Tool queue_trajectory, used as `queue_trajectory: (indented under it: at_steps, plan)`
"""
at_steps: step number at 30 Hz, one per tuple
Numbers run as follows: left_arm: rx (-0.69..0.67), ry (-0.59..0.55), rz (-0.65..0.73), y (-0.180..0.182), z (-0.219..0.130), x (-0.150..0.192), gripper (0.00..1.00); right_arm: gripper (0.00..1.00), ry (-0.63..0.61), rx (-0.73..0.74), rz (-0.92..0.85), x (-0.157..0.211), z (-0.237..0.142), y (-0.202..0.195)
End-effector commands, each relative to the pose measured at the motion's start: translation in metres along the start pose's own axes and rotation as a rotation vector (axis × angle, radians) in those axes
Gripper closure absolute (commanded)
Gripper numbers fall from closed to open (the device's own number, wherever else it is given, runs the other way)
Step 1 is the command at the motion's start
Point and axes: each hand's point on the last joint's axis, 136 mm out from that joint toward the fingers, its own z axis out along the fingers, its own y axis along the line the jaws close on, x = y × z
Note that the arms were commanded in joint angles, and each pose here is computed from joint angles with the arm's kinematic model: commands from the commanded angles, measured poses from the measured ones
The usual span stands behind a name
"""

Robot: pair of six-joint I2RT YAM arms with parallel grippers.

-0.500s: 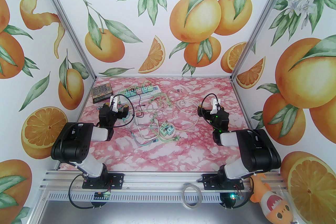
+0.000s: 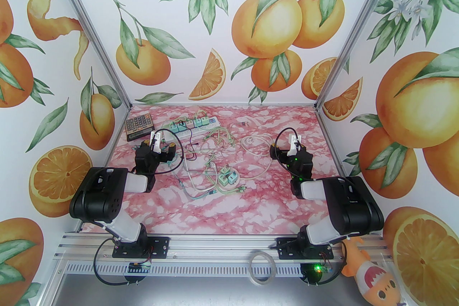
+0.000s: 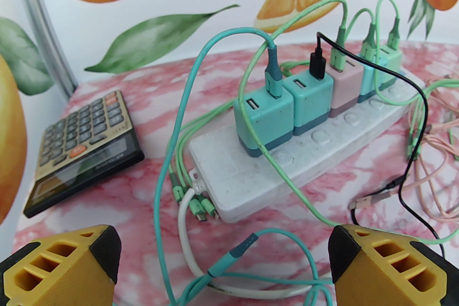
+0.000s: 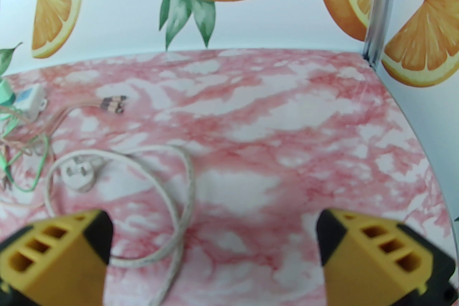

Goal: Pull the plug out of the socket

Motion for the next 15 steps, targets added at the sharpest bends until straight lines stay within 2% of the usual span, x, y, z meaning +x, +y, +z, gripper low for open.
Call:
queue_trajectory:
  at_steps: [1, 15]
  plan:
    - [0.009, -0.013, 0.003, 0.0006, 0.0024, -0.0063, 0.0, 0.0, -0.019, -0.018, 0.008, -0.0063, 0.002, 0.0038]
    - [0.01, -0.012, 0.003, 0.0003, 0.0028, -0.0062, 0.0, 0.0, -0.019, -0.018, 0.008, -0.0064, 0.002, 0.0037]
